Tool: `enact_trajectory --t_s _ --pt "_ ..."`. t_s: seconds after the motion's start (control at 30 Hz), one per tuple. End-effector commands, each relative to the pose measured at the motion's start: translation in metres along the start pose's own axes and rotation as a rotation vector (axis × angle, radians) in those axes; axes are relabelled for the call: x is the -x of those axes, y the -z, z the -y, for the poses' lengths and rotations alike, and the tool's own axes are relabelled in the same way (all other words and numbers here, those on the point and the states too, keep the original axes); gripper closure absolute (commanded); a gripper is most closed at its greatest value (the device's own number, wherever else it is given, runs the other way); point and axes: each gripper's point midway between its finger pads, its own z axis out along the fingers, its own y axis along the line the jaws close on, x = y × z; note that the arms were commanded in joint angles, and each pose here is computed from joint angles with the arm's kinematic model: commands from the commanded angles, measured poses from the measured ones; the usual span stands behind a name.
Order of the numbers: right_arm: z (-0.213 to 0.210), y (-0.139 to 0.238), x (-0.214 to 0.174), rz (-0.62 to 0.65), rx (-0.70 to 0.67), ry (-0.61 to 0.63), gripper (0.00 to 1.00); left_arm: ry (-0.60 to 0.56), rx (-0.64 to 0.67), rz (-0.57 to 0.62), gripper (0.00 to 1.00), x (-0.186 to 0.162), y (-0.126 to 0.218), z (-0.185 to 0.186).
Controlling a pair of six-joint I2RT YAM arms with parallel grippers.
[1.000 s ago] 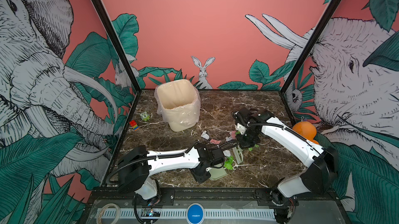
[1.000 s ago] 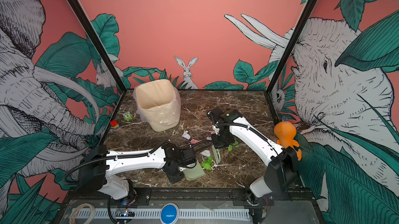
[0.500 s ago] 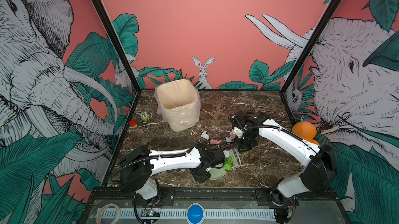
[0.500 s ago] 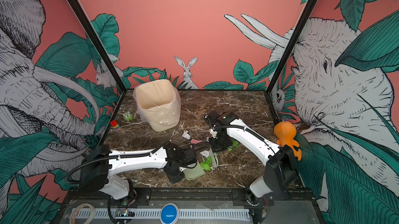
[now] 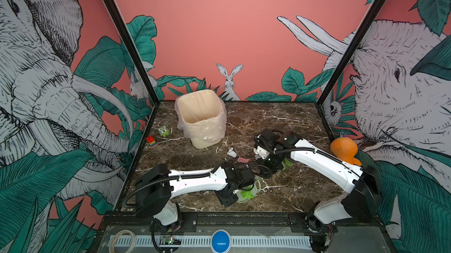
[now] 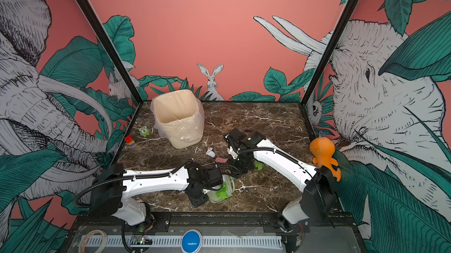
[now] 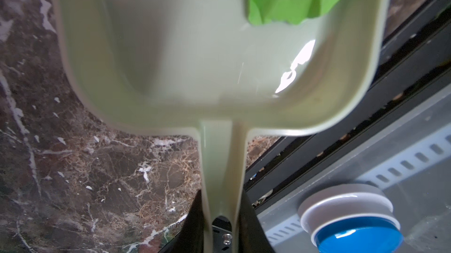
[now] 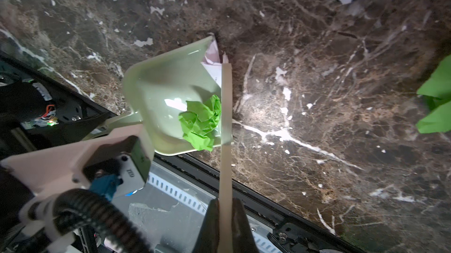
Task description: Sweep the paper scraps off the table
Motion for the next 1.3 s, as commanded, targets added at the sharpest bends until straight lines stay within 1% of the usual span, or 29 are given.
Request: enact_trajectory --t_s 0.0,0.1,0.2,0.33,0.43,0.5,0.6,0.7,0.8,0.97,1.0,1.07,1.27 --pt "-0.003 0.017 -0.001 0.044 0.002 0.014 1.00 0.002 0.005 0.037 1.00 0.006 0.004 -0.001" --pt "0.014 0.026 0.001 0.063 -0.045 -0.006 1.00 0.003 0.007 0.040 1.00 0.006 0.005 -0.001" --pt "0.030 0.028 0.000 0.054 -0.095 -0.024 1.00 0.005 0.007 0.039 1.00 0.005 0.006 -0.001" --pt "0.040 0.032 0.004 0.060 -0.126 -0.018 1.00 0.010 0.012 0.045 1.00 0.004 0.007 -0.003" --pt "0.046 0.027 0.003 0.029 -0.153 -0.002 1.00 0.017 0.014 0.043 1.00 0.004 0.007 -0.003" --pt "0.048 0.022 0.005 0.009 -0.161 0.015 1.00 0.027 0.012 0.034 1.00 0.003 0.006 -0.003" --pt "0.043 0.026 0.018 0.035 -0.157 0.045 1.00 0.058 -0.003 0.024 1.00 -0.001 0.003 0.000" --pt "0.039 0.026 0.026 0.042 -0.148 0.068 1.00 0.091 -0.003 0.037 1.00 -0.004 0.004 -0.002" --pt "0.038 0.022 0.029 0.017 -0.141 0.093 1.00 0.111 -0.001 0.041 1.00 -0.007 0.004 -0.003" --pt "0.039 0.020 0.028 -0.030 -0.154 0.147 1.00 0.111 0.003 0.047 1.00 -0.008 0.003 -0.004" --pt "0.040 0.015 0.029 -0.058 -0.161 0.151 1.00 0.108 0.004 0.048 1.00 -0.007 0.003 -0.004" --pt "0.041 0.012 0.029 -0.071 -0.164 0.162 1.00 0.105 0.001 0.047 1.00 -0.006 0.002 -0.003" --pt "0.031 0.005 0.029 -0.090 -0.119 0.185 1.00 0.115 -0.012 0.060 1.00 -0.005 -0.003 -0.002"
